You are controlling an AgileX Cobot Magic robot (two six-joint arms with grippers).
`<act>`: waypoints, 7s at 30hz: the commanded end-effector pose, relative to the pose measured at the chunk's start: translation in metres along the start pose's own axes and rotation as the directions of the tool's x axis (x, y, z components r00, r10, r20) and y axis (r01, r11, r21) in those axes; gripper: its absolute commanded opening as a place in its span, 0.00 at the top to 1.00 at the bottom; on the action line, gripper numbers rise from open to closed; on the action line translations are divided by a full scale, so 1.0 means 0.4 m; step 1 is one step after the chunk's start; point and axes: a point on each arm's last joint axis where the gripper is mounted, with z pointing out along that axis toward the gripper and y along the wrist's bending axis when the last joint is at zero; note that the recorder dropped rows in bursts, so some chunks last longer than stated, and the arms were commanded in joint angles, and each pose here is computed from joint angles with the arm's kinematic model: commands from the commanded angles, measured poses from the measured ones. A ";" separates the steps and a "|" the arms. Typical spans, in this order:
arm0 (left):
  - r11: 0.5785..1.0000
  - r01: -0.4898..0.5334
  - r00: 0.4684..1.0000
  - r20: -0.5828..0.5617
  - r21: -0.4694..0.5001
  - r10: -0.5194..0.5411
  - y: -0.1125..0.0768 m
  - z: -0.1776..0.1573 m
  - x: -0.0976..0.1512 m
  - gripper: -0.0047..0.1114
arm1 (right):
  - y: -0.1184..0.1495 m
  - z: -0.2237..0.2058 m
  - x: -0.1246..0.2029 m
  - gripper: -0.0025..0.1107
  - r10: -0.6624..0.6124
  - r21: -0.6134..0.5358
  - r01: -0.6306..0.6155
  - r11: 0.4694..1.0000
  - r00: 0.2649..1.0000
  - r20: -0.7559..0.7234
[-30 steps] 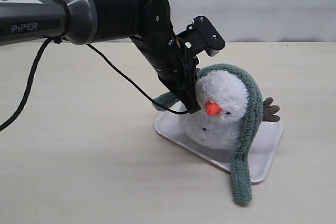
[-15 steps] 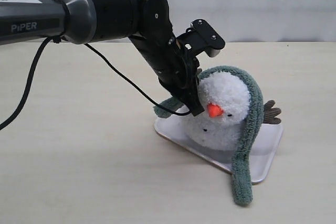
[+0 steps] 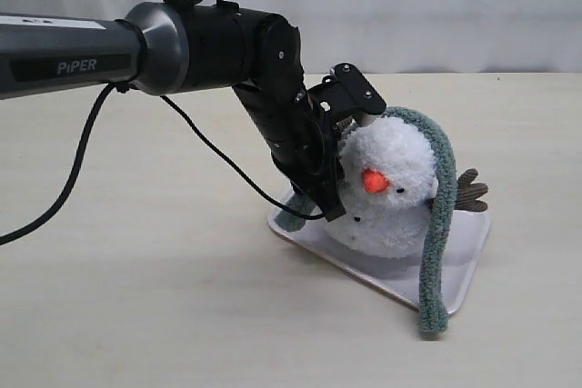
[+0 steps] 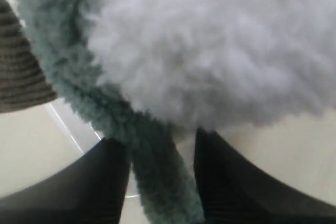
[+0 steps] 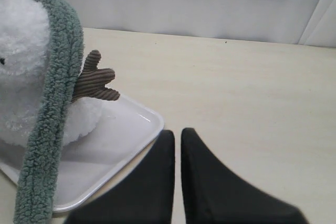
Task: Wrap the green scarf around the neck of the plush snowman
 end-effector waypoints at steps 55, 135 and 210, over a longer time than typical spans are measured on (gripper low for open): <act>0.939 -0.014 0.756 0.611 -0.343 0.234 -0.187 -0.380 -0.042 0.96 | -0.002 0.000 0.001 0.94 -0.040 0.010 0.040 0.999 0.999 0.003; 0.824 0.223 0.454 0.803 -0.521 0.385 -0.397 -0.755 0.532 0.96 | 0.118 0.577 -0.335 0.73 -0.269 -0.602 -0.064 0.796 0.854 -0.446; 0.832 0.221 0.462 0.806 -0.509 0.370 -0.398 -0.752 0.533 0.96 | 0.124 0.662 -0.274 0.94 -0.256 -0.574 -0.094 0.813 0.828 -0.498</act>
